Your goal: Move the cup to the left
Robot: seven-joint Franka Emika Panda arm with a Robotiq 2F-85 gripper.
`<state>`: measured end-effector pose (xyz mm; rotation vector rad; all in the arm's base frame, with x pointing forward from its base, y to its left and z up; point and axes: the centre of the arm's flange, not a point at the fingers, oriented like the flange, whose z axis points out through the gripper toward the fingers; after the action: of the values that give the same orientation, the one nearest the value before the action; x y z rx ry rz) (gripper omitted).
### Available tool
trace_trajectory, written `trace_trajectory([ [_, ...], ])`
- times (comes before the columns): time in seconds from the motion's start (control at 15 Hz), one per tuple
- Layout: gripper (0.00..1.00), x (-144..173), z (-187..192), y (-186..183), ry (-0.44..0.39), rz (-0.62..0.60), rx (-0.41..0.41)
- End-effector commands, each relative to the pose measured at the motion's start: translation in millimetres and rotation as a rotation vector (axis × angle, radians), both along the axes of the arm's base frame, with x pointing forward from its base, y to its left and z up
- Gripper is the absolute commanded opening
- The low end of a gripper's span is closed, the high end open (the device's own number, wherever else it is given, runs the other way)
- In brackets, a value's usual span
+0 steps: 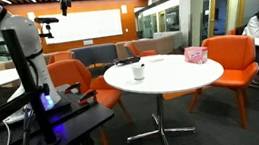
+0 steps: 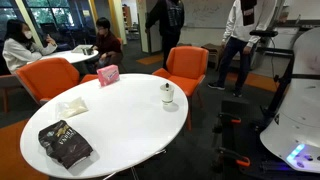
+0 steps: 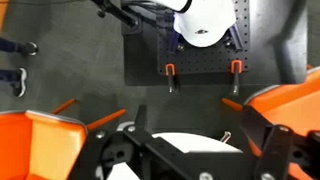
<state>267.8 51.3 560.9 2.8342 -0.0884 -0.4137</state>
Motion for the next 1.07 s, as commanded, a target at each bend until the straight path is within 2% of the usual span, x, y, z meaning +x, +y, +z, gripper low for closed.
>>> trace_trajectory([
  [0.0, 1.0, 0, 0, 0, 0.0, 0.0, 0.0],
  [0.33, 1.0, 0, 0, 0, 0.0, 0.0, 0.0],
  [0.53, 1.0, 16, 1, -8, -0.052, 0.004, 0.04],
  [0.87, 1.0, 79, -4, -59, -0.205, -0.031, 0.173],
  [1.0, 1.0, 107, -17, -84, -0.255, -0.04, 0.189],
])
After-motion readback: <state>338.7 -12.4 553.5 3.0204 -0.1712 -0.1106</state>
